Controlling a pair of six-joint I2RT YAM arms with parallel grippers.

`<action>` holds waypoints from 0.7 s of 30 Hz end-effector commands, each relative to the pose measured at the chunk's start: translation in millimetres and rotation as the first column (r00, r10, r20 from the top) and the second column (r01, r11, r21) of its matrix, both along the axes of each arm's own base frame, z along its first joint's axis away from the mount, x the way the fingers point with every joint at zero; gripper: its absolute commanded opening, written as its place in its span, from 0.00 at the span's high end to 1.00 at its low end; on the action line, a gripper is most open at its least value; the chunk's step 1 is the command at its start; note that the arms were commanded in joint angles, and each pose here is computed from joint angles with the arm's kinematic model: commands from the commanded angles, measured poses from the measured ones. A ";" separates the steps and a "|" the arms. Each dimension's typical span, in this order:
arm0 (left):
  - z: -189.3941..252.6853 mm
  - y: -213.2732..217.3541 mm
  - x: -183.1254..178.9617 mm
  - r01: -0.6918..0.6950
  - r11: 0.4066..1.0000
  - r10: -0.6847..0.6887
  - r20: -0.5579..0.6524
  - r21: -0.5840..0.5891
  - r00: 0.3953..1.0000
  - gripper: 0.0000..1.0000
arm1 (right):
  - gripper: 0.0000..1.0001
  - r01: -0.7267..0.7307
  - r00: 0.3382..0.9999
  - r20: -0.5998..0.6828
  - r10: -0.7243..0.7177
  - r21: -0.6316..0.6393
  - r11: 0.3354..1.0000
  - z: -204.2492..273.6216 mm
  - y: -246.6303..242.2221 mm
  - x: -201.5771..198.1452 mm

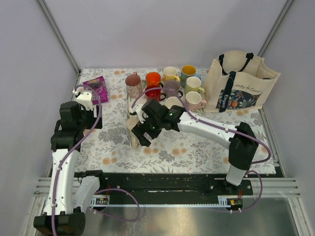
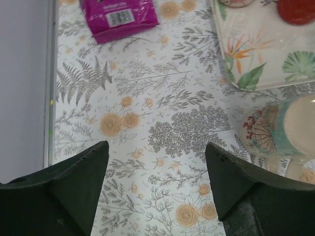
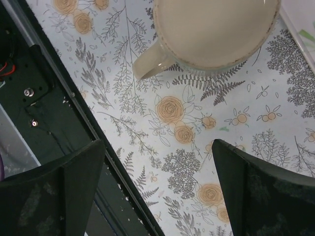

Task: Turn the mug right side up
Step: Turn over the cup at the center of the board.

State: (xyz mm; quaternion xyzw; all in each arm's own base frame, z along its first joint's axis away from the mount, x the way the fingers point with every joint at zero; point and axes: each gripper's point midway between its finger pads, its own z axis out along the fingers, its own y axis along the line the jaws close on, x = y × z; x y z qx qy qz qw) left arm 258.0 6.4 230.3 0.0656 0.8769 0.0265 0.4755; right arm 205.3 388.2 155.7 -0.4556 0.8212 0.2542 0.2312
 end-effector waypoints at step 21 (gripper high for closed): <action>16.2 10.8 -16.4 -0.125 0.979 0.136 0.059 -0.164 0.989 0.17 | 0.23 0.649 0.760 0.103 -0.641 -0.165 0.743 -91.3 37.6 30.6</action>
